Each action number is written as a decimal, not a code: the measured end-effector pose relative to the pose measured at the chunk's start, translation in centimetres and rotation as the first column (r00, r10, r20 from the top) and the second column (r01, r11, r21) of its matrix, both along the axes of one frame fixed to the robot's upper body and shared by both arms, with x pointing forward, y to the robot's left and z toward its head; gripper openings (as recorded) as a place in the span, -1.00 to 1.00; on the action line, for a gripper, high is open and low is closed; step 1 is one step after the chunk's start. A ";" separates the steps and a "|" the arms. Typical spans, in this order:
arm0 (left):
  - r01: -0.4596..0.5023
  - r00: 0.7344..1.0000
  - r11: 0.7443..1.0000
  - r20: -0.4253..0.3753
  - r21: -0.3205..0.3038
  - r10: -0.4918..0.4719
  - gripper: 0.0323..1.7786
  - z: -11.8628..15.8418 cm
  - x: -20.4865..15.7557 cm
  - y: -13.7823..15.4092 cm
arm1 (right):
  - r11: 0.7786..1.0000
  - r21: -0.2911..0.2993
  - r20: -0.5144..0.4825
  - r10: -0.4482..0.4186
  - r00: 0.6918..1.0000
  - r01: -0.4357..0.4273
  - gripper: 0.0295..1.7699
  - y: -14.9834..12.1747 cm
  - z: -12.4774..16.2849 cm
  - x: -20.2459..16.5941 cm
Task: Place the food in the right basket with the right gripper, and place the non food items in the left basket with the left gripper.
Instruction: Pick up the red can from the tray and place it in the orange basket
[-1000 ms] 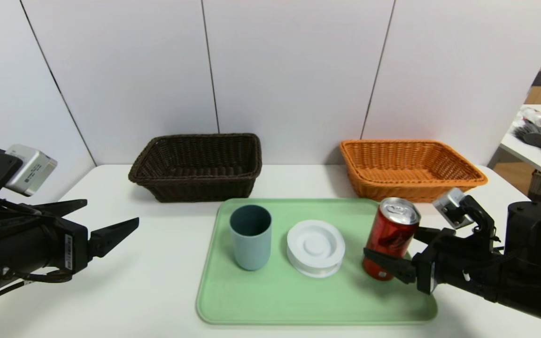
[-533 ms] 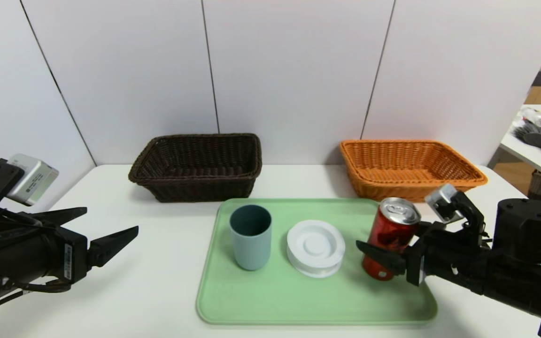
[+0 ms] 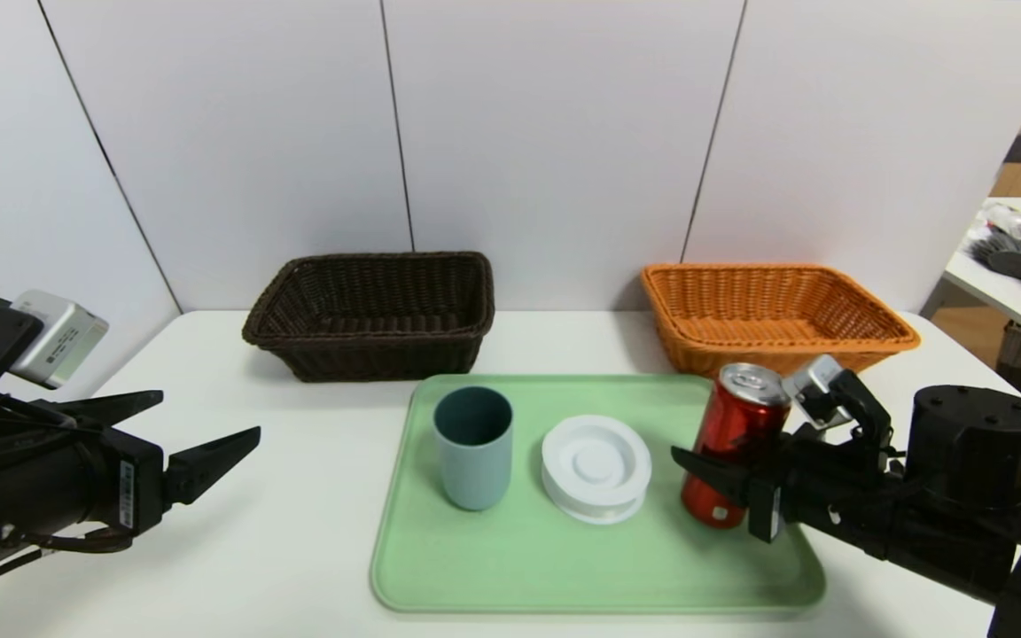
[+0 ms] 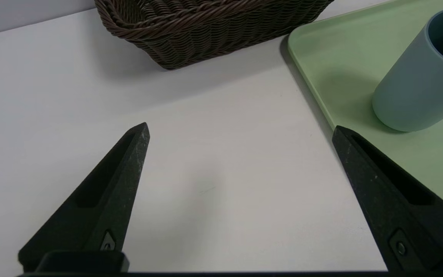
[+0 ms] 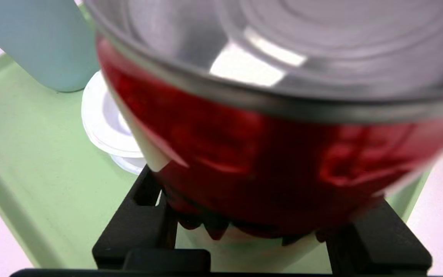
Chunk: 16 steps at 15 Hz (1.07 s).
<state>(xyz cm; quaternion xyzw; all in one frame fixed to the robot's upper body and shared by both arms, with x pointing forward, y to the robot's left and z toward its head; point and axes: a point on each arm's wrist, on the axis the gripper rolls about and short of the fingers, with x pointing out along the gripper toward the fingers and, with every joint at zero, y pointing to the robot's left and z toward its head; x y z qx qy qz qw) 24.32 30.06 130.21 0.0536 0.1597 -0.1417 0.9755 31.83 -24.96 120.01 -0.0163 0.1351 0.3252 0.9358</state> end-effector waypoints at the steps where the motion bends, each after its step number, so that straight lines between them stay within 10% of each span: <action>1: 0.000 1.000 1.000 -0.001 0.000 0.000 0.90 0.0 0.0 0.0 | 1.000 -0.003 0.001 -0.013 1.000 0.013 0.10 0.0 0.0 0.0; 9: 0.002 1.000 1.000 -0.005 -0.001 -0.002 0.90 -0.1 0.0 0.0 | 0.993 -0.047 0.043 -0.106 0.993 0.108 0.10 1.2 0.5 -0.3; 16: 0.004 1.000 1.000 -0.021 0.001 -0.004 0.90 -0.6 -0.2 0.0 | 0.991 0.026 0.185 -0.134 0.974 0.131 0.10 3.2 5.8 0.3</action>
